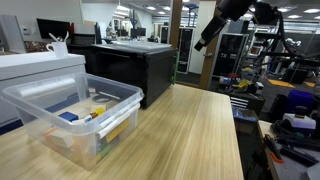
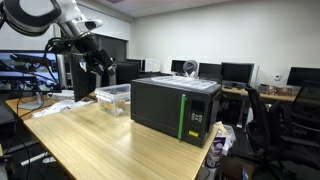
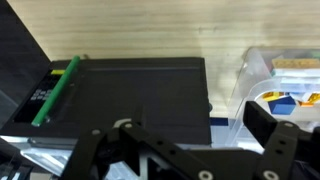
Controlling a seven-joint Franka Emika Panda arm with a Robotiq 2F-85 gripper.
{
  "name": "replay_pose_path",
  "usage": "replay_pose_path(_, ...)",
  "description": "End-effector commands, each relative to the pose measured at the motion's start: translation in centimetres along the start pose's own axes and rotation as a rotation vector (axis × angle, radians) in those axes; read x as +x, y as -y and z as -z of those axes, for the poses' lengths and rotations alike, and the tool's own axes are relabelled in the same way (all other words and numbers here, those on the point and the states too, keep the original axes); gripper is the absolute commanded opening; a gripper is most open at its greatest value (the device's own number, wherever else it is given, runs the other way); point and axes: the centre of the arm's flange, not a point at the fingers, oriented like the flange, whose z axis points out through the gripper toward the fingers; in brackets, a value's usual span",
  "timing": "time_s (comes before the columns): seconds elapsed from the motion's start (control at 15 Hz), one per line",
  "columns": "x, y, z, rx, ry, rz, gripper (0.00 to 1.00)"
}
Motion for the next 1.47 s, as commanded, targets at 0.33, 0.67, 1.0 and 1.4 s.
replay_pose_path(0.33, 1.9, -1.2, -1.5, -0.030, -0.217, 0.031, 1.00)
replay_pose_path(0.67, 3.0, -0.4, -0.9, -0.034, -0.272, 0.073, 1.00)
replay_pose_path(1.0, 1.4, -1.4, -4.6, -0.037, -0.201, 0.079, 1.00)
replay_pose_path(1.4, 0.3, -3.3, -9.4, -0.045, -0.166, 0.092, 1.00)
